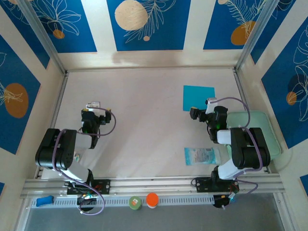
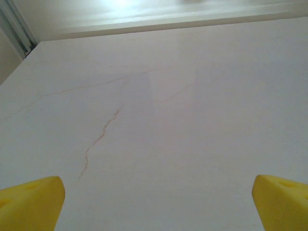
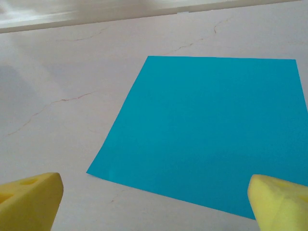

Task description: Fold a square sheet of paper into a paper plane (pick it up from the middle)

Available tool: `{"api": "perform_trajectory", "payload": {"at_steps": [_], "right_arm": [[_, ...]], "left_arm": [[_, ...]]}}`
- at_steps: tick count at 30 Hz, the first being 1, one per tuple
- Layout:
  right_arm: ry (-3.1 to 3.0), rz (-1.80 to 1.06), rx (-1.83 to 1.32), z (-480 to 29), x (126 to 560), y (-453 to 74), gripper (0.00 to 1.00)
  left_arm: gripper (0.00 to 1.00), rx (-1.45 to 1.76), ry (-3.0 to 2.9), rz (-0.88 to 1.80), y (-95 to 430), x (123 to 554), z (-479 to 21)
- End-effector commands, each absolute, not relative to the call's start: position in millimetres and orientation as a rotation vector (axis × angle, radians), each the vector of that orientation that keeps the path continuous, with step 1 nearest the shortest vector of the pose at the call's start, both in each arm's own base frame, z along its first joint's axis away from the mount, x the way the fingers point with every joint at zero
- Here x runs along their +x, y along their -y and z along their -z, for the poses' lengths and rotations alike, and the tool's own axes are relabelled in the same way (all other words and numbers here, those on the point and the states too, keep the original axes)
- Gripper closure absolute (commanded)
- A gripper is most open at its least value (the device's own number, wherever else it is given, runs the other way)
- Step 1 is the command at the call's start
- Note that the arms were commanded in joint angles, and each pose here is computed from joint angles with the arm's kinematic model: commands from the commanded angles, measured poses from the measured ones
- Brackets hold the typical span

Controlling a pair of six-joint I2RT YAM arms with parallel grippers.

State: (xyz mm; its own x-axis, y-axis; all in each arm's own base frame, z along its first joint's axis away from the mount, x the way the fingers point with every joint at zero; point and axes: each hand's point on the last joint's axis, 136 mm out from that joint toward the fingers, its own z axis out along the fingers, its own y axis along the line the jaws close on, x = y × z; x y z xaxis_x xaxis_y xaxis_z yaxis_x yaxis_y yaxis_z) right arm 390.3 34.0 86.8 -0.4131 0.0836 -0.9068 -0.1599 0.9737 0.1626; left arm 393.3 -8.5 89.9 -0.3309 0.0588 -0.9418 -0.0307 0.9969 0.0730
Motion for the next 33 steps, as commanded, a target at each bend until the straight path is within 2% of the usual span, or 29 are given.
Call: {"api": "perform_trajectory", "payload": {"at_steps": [1,33], "right_arm": [[-1.960,-0.270,-0.070,-93.9,395.3,-34.2,0.01],[-1.958,-0.268,-0.067,-94.1,394.8,-33.8,0.01]], "left_arm": [[0.01,0.045,-1.895,-0.085,10.9,395.6,-92.5],[0.01,0.035,-1.886,-0.088,9.7,394.5,-93.9]]}}
